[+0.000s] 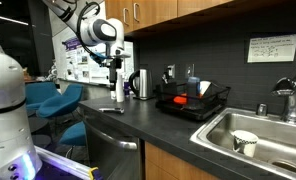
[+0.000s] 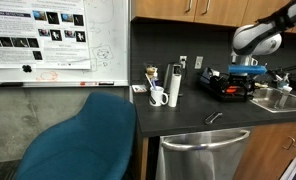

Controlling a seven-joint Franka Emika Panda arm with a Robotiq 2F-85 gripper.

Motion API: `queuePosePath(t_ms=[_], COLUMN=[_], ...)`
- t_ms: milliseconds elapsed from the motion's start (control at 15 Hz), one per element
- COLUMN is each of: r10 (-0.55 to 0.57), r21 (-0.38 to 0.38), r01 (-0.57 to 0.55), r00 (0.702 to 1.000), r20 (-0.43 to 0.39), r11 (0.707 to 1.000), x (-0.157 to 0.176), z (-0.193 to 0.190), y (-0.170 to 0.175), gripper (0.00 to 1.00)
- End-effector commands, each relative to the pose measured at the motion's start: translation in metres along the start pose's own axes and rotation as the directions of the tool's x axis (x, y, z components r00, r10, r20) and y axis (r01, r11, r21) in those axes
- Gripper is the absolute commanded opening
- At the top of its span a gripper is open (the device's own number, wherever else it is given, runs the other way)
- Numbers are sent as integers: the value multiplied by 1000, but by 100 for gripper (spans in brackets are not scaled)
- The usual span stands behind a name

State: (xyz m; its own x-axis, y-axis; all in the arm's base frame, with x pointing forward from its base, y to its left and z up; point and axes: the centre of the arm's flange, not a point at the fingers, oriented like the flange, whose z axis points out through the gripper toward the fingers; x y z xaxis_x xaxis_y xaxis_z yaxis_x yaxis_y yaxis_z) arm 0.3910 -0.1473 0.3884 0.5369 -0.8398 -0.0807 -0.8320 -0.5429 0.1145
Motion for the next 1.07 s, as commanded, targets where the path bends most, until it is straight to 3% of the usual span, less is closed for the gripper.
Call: queuePosePath(t_ms=[0,667,800,1000], r10=[9,36,100,247], r21=[-1,8,36,91], r01=[-9,-36,-100,-247], r00=[1000,999,995,969], r20=[1,-8,-1,5], r11=[1000,999,994,965], x=[-5,-11,-13,-17], z=[2,0,-1,1], y=[3,7,2,-10], gripper=[100,100,100,100])
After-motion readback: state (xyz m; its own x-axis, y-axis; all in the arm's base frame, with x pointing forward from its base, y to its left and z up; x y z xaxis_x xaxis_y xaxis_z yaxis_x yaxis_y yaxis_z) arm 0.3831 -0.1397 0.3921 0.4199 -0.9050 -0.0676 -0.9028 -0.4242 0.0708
